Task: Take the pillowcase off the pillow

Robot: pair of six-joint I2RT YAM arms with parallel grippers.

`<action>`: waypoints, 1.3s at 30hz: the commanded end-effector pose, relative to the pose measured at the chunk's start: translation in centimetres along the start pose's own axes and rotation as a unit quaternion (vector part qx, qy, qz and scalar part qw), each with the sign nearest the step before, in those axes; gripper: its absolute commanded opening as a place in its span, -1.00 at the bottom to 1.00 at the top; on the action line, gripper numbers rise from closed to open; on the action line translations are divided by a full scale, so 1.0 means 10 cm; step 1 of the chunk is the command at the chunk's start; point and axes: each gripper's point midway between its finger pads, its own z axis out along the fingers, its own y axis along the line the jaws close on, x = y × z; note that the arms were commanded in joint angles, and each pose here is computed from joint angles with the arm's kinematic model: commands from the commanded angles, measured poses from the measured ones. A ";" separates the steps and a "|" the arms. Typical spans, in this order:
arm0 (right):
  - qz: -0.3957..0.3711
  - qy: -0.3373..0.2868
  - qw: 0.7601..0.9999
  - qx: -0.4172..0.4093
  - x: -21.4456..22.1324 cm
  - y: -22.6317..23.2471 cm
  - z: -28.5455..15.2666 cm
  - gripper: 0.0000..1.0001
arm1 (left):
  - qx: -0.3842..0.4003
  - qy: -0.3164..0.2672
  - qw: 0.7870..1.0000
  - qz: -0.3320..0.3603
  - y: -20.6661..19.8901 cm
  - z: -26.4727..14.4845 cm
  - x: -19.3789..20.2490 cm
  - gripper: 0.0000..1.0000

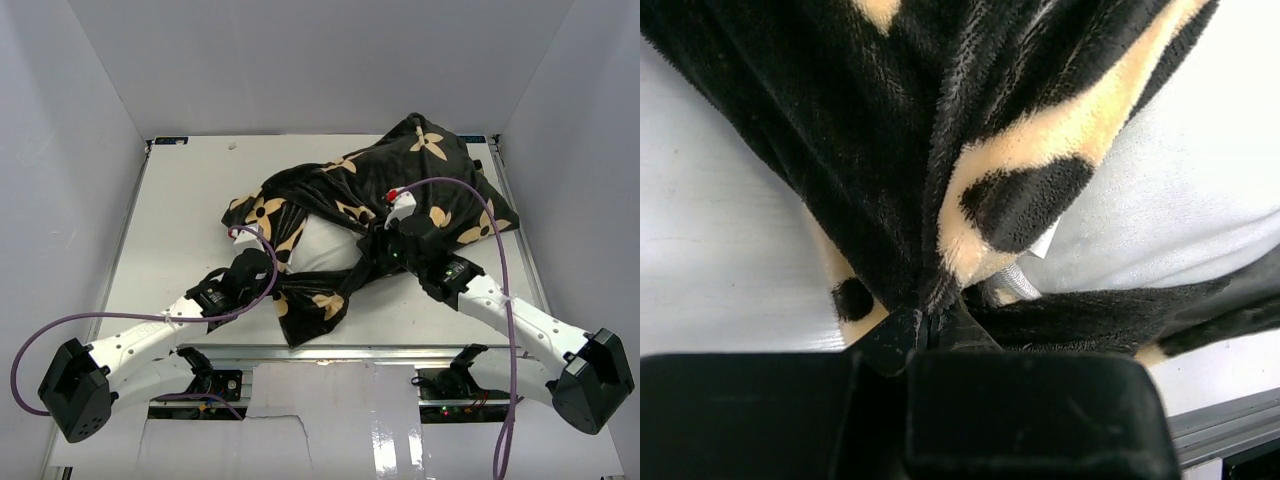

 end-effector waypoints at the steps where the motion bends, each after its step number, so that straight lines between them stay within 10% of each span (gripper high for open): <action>1: -0.031 -0.059 0.995 -0.078 -0.46 0.53 -0.22 -0.01 | 0.007 0.003 1.000 0.008 0.02 -0.01 0.03 -1.00; 14: -0.110 -0.003 0.985 -0.130 -0.07 1.42 0.28 0.29 | 0.013 0.001 1.000 0.009 -0.01 0.00 0.02 -1.00; 20: -0.098 0.010 0.994 -0.046 0.06 1.18 0.49 0.24 | 0.009 -0.002 1.000 0.009 0.00 -0.03 -0.01 -1.00; 28: -0.092 -0.024 0.984 0.151 -0.02 0.24 0.16 -0.47 | 0.007 -0.005 1.000 0.010 0.01 -0.05 -0.04 -1.00; 39: -0.041 -0.038 0.981 0.184 -0.11 -0.43 -0.24 -0.44 | 0.023 -0.009 1.000 0.004 -0.04 -0.09 -0.06 -1.00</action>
